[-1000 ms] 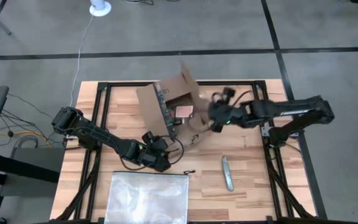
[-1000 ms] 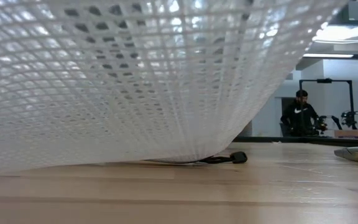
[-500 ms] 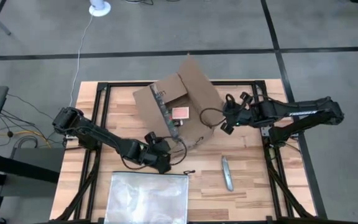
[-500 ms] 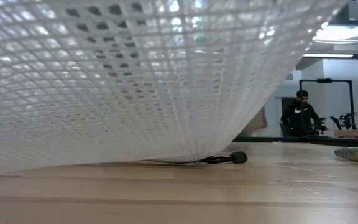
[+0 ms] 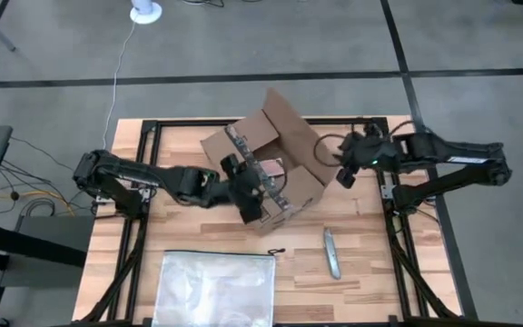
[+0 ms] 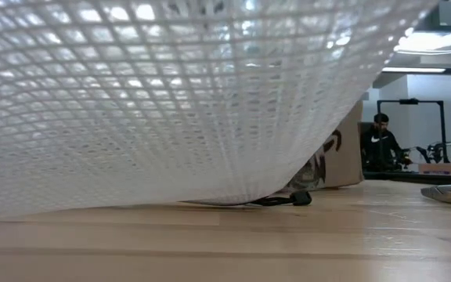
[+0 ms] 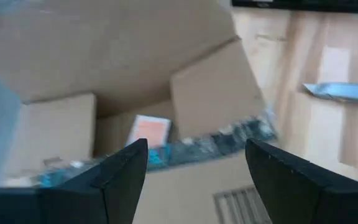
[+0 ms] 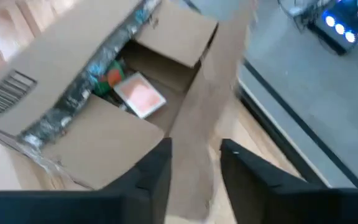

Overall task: Unpack boxes
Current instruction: Open the box using the cutter

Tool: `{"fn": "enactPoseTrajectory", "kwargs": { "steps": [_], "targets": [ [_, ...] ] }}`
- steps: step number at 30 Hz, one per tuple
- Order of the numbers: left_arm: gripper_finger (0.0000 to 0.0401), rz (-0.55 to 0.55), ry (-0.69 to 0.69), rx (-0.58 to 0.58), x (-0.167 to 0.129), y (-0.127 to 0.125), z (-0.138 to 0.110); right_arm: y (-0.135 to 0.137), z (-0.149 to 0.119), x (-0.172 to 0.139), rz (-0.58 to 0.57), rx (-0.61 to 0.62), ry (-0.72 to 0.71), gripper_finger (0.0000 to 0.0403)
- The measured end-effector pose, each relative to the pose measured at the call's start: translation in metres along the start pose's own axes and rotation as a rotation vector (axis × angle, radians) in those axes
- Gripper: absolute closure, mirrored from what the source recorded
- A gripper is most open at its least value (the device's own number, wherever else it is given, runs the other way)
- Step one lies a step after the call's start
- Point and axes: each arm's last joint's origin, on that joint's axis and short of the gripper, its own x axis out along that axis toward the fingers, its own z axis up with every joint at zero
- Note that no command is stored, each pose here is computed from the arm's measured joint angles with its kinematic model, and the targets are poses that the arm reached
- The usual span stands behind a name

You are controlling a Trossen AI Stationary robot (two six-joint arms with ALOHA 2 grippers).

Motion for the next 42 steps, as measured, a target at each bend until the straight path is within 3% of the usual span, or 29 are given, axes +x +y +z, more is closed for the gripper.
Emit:
{"fn": "enactPoseTrajectory", "kwargs": {
  "steps": [5, 11, 16, 24, 30, 34, 39, 42],
  "targets": [
    [0.0146, -0.184, 0.066, 0.078, 0.022, 0.026, 0.006, -0.004, 0.006, -0.01, 0.028, -0.054, -0.121, 0.0216],
    [0.0146, -0.371, 0.211, 0.051, 0.075, 0.067, -0.004, 0.011, 0.006, 0.016, 0.063, -0.119, -0.153, 0.0193],
    [0.0146, -0.411, 0.22, 0.128, 0.095, 0.1, -0.006, 0.025, -0.007, 0.043, 0.092, -0.188, -0.043, 0.0193],
    [0.0146, -0.437, 0.262, 0.23, 0.137, 0.134, -0.024, 0.036, -0.021, 0.067, 0.081, -0.084, 0.017, 0.0195],
    [0.0146, -0.502, 0.379, 0.237, 0.169, 0.147, -0.05, 0.039, -0.023, 0.071, 0.107, -0.011, 0.021, 0.0195],
    [0.0146, -0.615, 0.45, 0.178, 0.173, 0.149, -0.062, 0.04, -0.027, 0.071, 0.107, -0.026, 0.047, 0.0195],
    [0.0147, -0.649, 0.536, 0.172, 0.167, 0.147, -0.069, 0.042, -0.027, 0.07, 0.118, -0.016, 0.037, 0.0195],
    [0.0176, -0.652, 0.575, 0.175, 0.165, 0.144, -0.071, 0.042, -0.026, 0.07, 0.118, -0.015, 0.037, 0.0195]
  ]
}}
